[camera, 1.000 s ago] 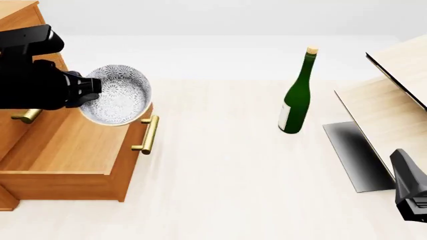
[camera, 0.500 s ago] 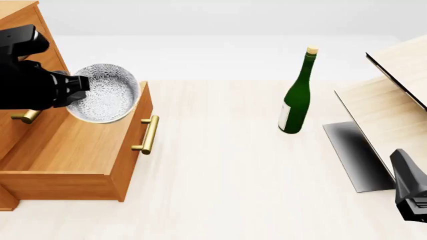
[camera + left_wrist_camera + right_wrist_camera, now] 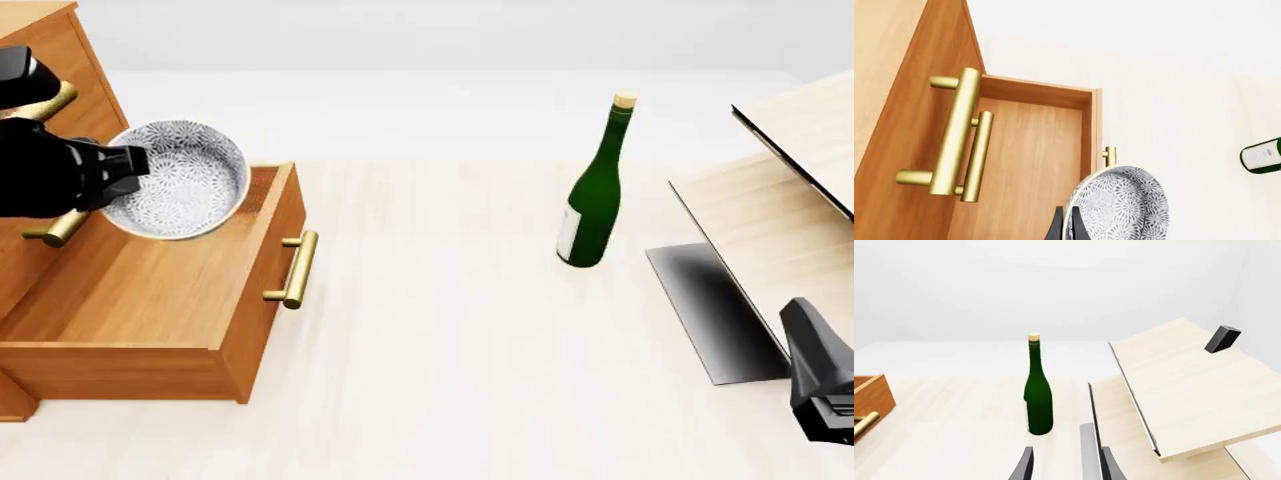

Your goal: Put the bowl in the bottom drawer of the cabinet and close it.

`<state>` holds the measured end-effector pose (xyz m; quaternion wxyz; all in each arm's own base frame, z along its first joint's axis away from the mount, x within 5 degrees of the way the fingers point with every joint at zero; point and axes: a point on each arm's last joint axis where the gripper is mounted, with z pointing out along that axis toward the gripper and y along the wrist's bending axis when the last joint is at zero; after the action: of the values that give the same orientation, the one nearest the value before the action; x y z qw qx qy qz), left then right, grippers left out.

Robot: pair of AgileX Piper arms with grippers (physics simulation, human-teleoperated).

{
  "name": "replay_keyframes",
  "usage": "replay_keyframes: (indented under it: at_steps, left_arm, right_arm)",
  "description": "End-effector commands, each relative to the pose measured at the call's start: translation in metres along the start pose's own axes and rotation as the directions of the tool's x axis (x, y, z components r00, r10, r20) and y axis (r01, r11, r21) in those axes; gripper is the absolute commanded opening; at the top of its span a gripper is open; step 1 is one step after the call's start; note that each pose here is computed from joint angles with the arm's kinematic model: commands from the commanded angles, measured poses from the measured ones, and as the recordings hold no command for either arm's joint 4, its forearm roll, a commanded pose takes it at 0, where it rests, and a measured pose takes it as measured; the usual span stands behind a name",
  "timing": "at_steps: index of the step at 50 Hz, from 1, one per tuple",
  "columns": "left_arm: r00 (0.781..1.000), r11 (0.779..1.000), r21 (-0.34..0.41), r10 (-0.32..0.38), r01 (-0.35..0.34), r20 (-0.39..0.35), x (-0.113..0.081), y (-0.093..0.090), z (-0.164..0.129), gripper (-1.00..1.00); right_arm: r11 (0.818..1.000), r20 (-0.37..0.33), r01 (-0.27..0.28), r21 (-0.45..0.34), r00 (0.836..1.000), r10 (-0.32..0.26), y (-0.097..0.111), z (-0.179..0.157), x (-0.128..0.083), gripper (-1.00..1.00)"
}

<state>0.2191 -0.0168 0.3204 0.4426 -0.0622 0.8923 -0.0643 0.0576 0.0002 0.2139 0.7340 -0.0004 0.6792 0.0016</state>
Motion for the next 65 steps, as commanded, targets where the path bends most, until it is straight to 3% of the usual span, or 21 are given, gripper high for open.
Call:
replay_keyframes:
  at_steps: [1, 18, 65]
  left_arm:
    - [1.0, 0.999, -0.041, -0.017, 0.017, 0.011, 0.002, 0.013, -0.002, -1.0]
    - [1.0, 0.997, -0.072, -0.018, 0.018, -0.002, 0.014, 0.022, -0.007, -1.0]
    - [0.996, 0.99, -0.135, -0.047, 0.037, -0.069, 0.033, 0.041, 0.02, -1.0]
  right_arm:
    - [1.0, 0.0, 0.0, 0.0, 1.0, 0.0, 0.0, 0.0, 0.0, 1.0]
    - [1.0, 0.0, 0.0, 0.0, 1.0, 0.0, 0.0, 0.0, 0.0, 1.0]
    - [1.0, 0.0, 0.0, 0.0, 1.0, 0.0, 0.0, 0.0, 0.0, 1.0]
